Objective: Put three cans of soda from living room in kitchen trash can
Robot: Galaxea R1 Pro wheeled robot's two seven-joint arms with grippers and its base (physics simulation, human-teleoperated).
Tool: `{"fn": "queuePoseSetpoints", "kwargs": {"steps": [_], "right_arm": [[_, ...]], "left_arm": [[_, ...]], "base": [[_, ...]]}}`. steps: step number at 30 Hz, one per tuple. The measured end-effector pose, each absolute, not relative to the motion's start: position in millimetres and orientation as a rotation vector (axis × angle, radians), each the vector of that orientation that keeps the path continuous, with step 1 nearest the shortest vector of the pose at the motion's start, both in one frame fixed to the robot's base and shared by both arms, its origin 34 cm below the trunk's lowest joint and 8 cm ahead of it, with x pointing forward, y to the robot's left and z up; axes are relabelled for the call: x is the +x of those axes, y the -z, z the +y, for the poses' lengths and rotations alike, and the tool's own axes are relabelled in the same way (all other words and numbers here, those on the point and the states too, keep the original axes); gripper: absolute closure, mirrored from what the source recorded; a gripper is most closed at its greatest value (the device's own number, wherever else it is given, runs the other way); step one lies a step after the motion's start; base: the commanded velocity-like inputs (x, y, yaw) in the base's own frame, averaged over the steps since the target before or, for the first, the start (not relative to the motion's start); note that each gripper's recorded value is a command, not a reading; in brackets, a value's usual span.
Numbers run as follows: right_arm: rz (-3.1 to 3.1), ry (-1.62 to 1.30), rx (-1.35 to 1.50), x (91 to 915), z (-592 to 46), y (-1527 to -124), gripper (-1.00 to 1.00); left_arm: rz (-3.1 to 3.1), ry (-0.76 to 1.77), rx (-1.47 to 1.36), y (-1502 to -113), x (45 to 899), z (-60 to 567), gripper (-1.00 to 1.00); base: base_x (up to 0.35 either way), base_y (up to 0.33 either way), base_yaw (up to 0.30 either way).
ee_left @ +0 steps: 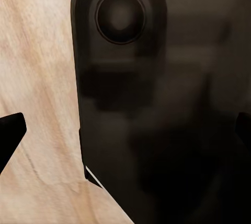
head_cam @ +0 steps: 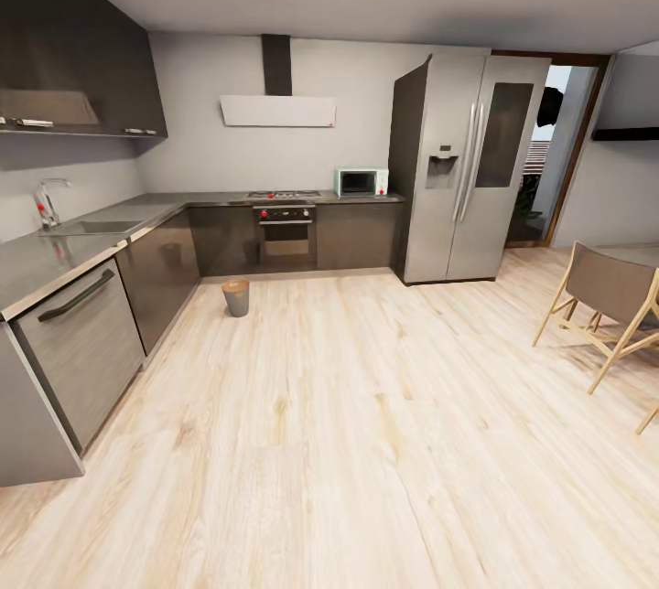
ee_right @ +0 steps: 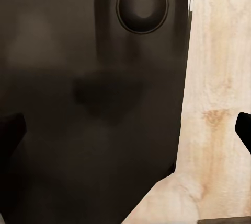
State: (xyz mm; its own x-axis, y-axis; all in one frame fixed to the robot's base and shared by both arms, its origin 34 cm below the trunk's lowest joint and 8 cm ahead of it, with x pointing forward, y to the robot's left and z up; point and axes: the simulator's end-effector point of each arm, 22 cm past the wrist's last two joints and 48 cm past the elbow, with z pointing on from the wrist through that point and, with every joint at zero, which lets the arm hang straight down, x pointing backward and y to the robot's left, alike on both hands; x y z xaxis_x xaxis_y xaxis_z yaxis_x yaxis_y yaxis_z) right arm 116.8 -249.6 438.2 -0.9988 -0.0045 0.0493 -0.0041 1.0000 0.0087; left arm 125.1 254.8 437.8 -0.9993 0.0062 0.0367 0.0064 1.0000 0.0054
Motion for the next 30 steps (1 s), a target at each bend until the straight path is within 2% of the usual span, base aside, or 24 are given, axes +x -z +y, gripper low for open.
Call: {"fn": "queuePoseSetpoints", "kwargs": {"steps": [4, 20, 21, 22, 24, 25, 30], "right_arm": [[-3.092, 0.014, 0.007, 116.8, -249.5, -438.2, -1.0], [-3.346, 0.146, 0.201, 248.9, -234.3, -445.5, -1.0], [-3.405, 0.247, 0.234, 280.3, -219.3, -453.4, -1.0], [-3.545, 0.273, 0.268, 345.3, -212.2, -474.3, -1.0], [-3.942, 0.348, 0.381, 507.3, -193.0, -583.1, -1.0], [-4.01, 0.362, 0.404, 529.6, -190.0, -608.2, -1.0], [-4.238, 0.402, 0.495, 590.2, -184.5, -703.6, -1.0]], "left_arm": [[-3.105, 0.008, -0.01, -437.8, 125.0, 254.6, -1.0], [-3.25, 0.029, 0.031, -440.8, 223.5, 262.0, -1.0], [-3.314, 0.03, 0.031, -445.5, 254.3, 262.6, -1.0], [-3.452, 0.032, 0.032, -462.1, 318.7, 263.3, -1.0], [-3.867, 0.035, 0.032, -562.9, 489.8, 264.0, -1.0], [-4.1, 0.037, 0.031, -647.0, 562.9, 263.6, -1.0], [-4.323, 0.034, 0.018, -739.0, 604.5, 262.3, -1.0]], "base": [[0.0, 0.0, 0.0], [0.0, 0.0, 0.0], [0.0, 0.0, 0.0], [0.0, 0.0, 0.0], [0.0, 0.0, 0.0], [0.0, 0.0, 0.0], [0.0, 0.0, 0.0]]}}
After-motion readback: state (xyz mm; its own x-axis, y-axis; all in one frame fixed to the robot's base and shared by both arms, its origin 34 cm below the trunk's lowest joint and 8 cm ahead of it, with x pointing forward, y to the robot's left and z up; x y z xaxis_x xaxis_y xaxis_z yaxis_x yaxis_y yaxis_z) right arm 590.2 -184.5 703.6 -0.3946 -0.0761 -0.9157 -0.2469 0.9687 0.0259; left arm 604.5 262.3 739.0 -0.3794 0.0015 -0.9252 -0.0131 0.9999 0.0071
